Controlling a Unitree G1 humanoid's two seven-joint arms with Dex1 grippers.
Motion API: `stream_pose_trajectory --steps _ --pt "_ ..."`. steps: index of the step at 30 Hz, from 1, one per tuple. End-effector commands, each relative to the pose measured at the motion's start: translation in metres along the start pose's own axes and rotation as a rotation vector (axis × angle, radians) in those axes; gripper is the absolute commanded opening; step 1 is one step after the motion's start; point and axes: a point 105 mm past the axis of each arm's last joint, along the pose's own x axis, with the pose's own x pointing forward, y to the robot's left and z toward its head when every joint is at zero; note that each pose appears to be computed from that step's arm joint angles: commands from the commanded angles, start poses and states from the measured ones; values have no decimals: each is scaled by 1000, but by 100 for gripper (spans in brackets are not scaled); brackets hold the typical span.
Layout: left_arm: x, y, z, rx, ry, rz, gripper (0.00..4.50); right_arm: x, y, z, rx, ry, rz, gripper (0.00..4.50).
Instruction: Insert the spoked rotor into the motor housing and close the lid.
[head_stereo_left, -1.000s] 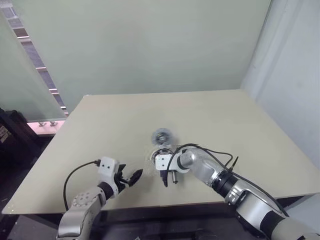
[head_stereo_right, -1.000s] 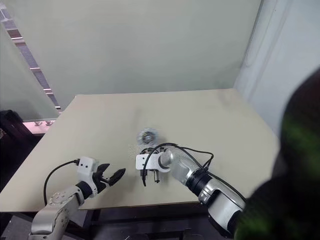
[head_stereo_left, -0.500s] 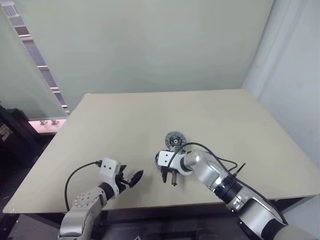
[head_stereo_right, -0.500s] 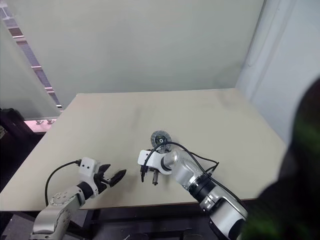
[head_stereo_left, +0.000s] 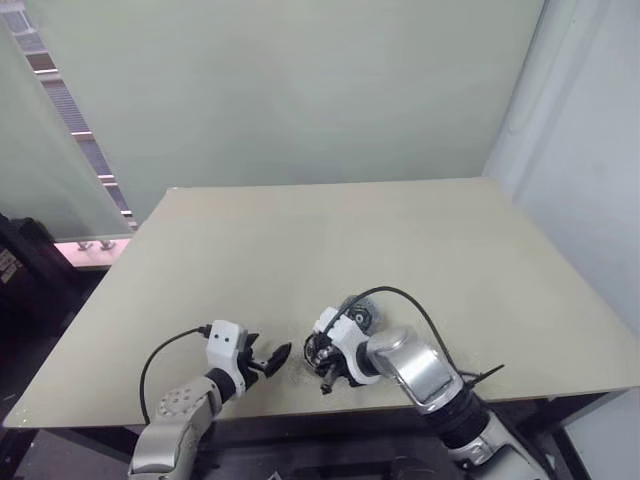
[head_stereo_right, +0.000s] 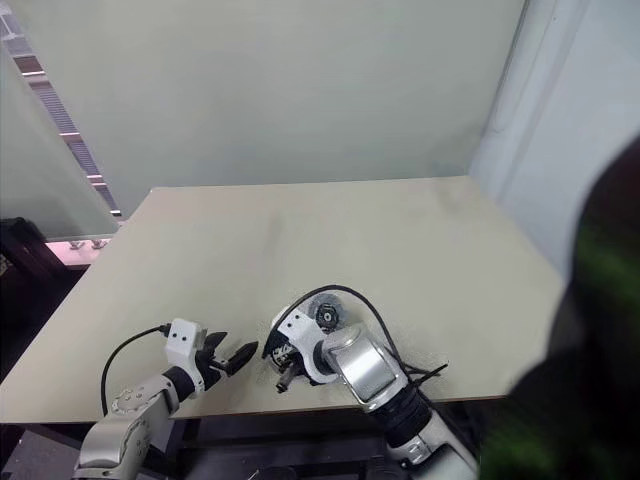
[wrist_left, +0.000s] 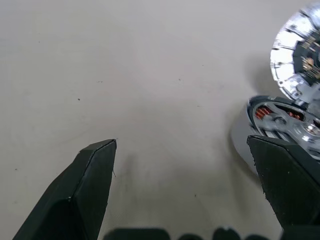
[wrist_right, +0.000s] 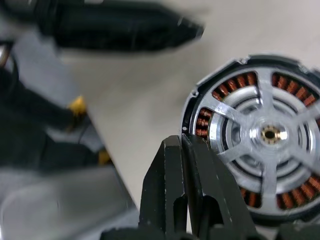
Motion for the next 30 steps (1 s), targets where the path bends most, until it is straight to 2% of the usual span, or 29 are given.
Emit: stream_pose_trajectory --steps 1,6,12,15,17,23,26,30 --pt "-3 6 11 25 -43 26 450 3 -5 13 75 -75 -63 1" --pt "-7 15 15 22 -57 58 450 10 -8 20 98 -119 -115 1" --pt "-10 21 14 25 -53 80 450 5 -2 22 -58 -101 -90 1" --pt "-10 22 14 24 -51 79 450 0 -1 27 -83 -121 -90 65" --pt "-10 21 14 24 -50 77 450 -4 1 29 -111 -124 -81 127" --pt "-7 21 15 29 -53 68 450 -7 0 30 -158 -125 -83 348" --pt "-6 19 17 32 -55 57 450 -15 -5 41 -191 -164 -101 446" --pt "-7 17 18 30 -55 32 450 -40 -24 74 -196 -311 -198 446"
